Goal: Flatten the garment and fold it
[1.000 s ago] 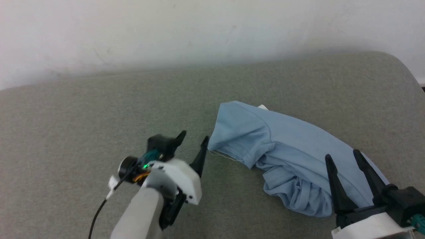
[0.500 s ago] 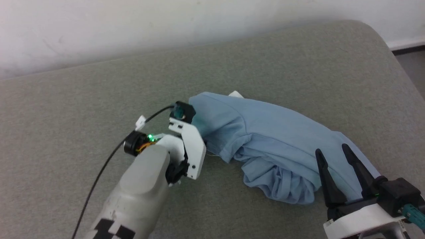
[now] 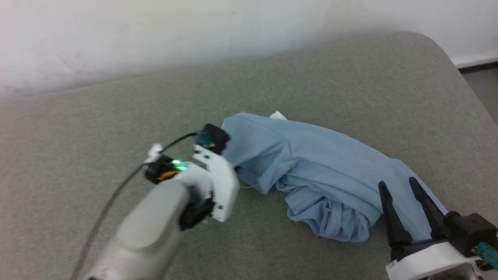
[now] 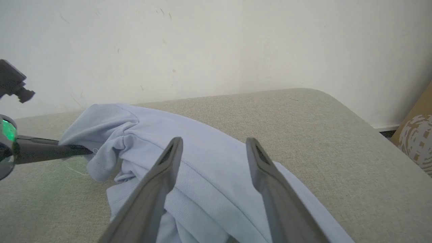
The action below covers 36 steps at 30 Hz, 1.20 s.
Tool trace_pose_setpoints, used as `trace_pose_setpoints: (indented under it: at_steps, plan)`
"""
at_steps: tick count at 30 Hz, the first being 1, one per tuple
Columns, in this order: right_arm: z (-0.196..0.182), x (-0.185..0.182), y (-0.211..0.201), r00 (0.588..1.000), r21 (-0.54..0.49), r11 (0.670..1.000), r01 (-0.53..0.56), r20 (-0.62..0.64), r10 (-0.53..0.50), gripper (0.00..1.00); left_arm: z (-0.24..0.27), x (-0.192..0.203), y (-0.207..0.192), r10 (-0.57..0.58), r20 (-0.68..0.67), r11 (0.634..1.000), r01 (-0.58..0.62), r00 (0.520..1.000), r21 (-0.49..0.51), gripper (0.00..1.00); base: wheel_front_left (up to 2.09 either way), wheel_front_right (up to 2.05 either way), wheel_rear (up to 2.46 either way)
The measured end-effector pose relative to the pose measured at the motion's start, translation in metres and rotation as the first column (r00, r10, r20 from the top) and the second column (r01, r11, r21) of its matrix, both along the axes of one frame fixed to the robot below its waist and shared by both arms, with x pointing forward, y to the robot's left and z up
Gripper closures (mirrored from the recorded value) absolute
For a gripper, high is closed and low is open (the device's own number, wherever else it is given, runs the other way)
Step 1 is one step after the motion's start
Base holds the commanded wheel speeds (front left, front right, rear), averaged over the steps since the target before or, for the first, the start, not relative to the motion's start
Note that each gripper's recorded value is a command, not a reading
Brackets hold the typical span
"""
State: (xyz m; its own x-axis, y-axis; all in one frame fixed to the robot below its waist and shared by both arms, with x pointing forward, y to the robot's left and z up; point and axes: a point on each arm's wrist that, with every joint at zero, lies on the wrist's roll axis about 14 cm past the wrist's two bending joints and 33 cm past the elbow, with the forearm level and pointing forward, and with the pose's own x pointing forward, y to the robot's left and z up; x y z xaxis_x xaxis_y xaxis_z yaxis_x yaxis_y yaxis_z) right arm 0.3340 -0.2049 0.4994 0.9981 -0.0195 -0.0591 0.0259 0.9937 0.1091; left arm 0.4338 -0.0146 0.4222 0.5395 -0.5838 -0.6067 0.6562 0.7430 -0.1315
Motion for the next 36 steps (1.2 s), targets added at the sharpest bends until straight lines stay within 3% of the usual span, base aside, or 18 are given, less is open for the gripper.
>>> trace_pose_setpoints:
  at_steps: [5,10,13,17,20,21,23,26,30,33,36]
  plan:
    - [0.000,-0.003,0.003,1.000,0.003,1.000,-0.012,0.002,0.012,0.00,0.034,-0.004,0.075,0.130,0.125,0.991,-0.134,0.984,0.021,1.00,0.00,0.00,0.00]
    - [0.005,-0.002,0.010,0.999,-0.001,0.999,-0.037,0.015,0.037,0.00,0.030,-0.060,0.157,0.373,0.038,0.924,-0.375,0.927,0.078,1.00,0.00,0.00,0.00]
    - [0.008,0.001,0.016,0.998,-0.001,0.998,-0.056,0.024,0.056,0.00,0.011,-0.106,0.195,0.511,-0.070,0.855,-0.498,0.857,0.142,1.00,0.00,0.00,0.00]
    - [0.012,0.004,0.023,0.996,0.000,0.997,-0.081,0.032,0.081,0.00,-0.025,-0.167,0.229,0.660,-0.239,0.751,-0.622,0.712,0.221,1.00,0.00,0.00,0.00]
    - [0.012,0.005,0.025,0.996,0.000,0.996,-0.088,0.032,0.088,0.00,-0.049,-0.201,0.235,0.702,-0.332,0.710,-0.654,0.630,0.261,1.00,0.00,0.00,0.00]
    - [0.013,0.005,0.025,0.996,0.000,0.996,-0.089,0.032,0.089,0.00,-0.051,-0.203,0.233,0.713,-0.340,0.696,-0.676,0.613,0.240,0.00,0.00,0.00,0.00]
    - [0.014,0.006,0.025,0.996,-0.001,0.996,-0.088,0.034,0.088,0.00,-0.048,-0.193,0.227,0.722,-0.309,0.683,-0.711,0.619,0.169,0.00,0.00,0.00,0.00]
    - [0.016,0.006,0.023,0.996,-0.005,0.996,-0.085,0.033,0.086,0.00,-0.022,-0.156,0.222,0.752,-0.170,0.644,-0.764,0.637,-0.014,0.00,0.00,0.00,0.00]
    - [0.019,0.008,0.023,0.995,-0.004,0.996,-0.093,0.027,0.093,0.00,0.035,-0.106,0.224,0.790,0.073,0.601,-0.746,0.608,-0.289,0.00,0.00,0.00,0.00]
    - [0.021,0.014,0.020,0.994,-0.021,0.994,-0.109,0.012,0.110,0.00,0.069,-0.089,0.219,0.785,0.223,0.612,-0.671,0.578,-0.417,0.00,0.00,0.00,0.00]
    - [0.014,0.021,0.016,0.991,-0.028,0.991,-0.128,-0.034,0.128,0.00,0.089,-0.082,0.217,0.768,0.350,0.639,-0.608,0.536,-0.471,0.00,0.00,0.00,0.00]
